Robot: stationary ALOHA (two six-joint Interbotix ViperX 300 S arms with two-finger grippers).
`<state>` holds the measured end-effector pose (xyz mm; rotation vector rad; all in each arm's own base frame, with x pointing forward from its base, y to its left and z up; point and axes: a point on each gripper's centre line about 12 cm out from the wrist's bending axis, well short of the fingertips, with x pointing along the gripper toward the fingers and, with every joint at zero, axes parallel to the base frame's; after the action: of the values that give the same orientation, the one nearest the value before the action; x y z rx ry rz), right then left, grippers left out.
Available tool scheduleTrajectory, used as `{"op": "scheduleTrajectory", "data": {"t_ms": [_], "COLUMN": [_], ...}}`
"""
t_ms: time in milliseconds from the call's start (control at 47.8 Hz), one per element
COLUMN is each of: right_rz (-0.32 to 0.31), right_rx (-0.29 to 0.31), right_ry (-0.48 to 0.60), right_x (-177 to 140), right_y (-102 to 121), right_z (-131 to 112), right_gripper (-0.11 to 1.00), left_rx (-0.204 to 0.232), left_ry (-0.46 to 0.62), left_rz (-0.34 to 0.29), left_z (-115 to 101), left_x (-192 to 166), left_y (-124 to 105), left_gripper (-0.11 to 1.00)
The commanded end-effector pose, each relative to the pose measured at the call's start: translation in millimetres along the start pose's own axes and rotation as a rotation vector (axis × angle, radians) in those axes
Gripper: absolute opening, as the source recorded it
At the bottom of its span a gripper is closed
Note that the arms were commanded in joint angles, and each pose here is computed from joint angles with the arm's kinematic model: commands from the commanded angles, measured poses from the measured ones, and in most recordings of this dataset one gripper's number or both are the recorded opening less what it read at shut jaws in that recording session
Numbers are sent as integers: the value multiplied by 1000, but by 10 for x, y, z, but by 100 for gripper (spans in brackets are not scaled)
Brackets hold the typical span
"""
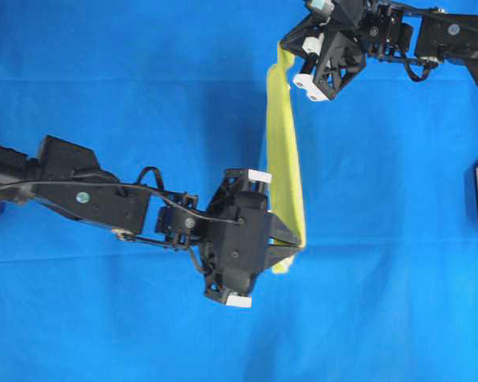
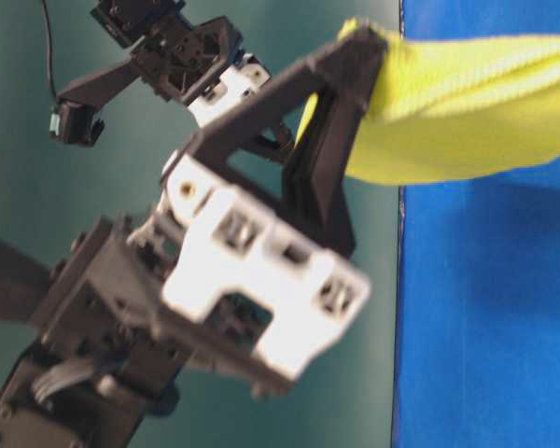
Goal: Fold the yellow towel.
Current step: 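Rotate the held strip to vertical, left gripper near, right gripper far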
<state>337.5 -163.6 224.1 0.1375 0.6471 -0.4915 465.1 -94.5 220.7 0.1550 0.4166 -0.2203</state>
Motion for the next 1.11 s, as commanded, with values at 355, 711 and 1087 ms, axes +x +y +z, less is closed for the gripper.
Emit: {"op": "scheduleTrajectory", "data": {"t_ms": [355,711,1087], "right_rz": [-83,-45,63], "right_rx": [52,40,-35], "right_ry": [15,50,21], "right_x": [-560,-192,585], "right_y": [-305,-227,164], "right_z": [-373,-425,-169], "right_gripper": [2,2,2], "left_rx": [37,-59,-211], "left_ry": [-113,-52,-11], "left_rz": [11,5,-23], "left_z": [378,-96,-739], "left_x": [502,418,-17], "left_y": [18,-30,-236], "left_gripper": [4,4,4]}}
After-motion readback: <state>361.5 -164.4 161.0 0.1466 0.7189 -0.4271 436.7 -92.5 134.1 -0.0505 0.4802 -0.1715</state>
